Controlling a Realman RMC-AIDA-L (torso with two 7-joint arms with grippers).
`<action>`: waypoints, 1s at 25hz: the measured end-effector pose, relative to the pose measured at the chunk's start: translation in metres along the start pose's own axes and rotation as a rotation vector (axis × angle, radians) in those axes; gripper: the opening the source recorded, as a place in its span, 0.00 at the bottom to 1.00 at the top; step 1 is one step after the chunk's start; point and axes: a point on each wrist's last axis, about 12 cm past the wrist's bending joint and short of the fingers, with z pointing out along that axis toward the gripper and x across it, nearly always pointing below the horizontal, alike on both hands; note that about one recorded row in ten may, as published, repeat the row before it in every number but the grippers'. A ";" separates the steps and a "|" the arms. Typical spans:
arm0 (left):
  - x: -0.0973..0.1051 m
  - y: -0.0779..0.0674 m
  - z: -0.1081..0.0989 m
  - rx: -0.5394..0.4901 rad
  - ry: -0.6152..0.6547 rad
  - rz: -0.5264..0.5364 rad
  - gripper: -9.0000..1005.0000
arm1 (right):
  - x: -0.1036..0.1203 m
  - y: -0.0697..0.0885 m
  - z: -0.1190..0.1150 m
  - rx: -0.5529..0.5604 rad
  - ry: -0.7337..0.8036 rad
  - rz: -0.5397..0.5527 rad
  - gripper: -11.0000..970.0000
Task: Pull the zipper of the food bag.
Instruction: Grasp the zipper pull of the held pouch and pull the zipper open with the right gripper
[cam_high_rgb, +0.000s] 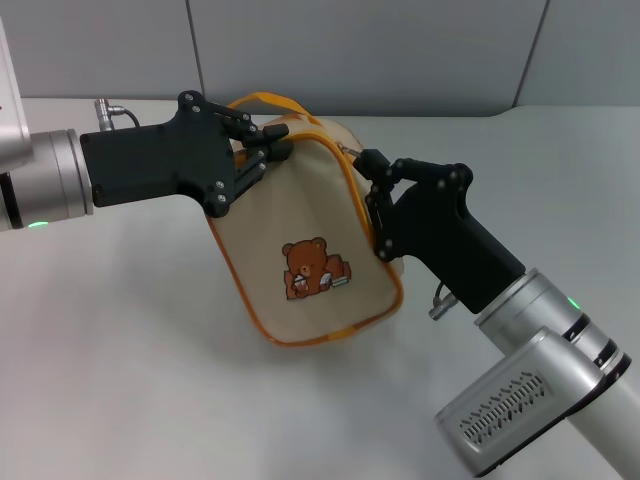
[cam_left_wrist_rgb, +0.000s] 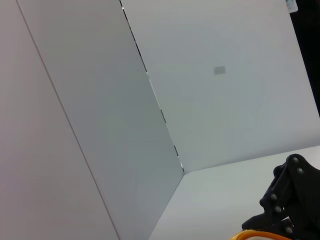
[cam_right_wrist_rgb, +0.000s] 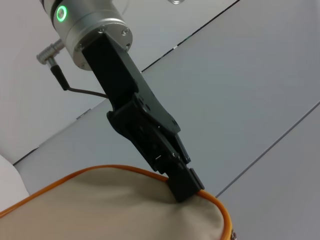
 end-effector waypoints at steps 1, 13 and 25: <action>0.000 0.000 0.000 0.001 -0.001 0.000 0.08 | 0.000 0.000 0.000 0.000 0.000 0.000 0.03; 0.000 0.000 -0.003 -0.006 -0.010 -0.001 0.08 | 0.002 0.003 -0.009 0.004 0.031 0.017 0.02; -0.003 0.005 -0.005 -0.033 -0.019 0.010 0.07 | 0.016 0.025 -0.101 0.062 0.315 0.088 0.09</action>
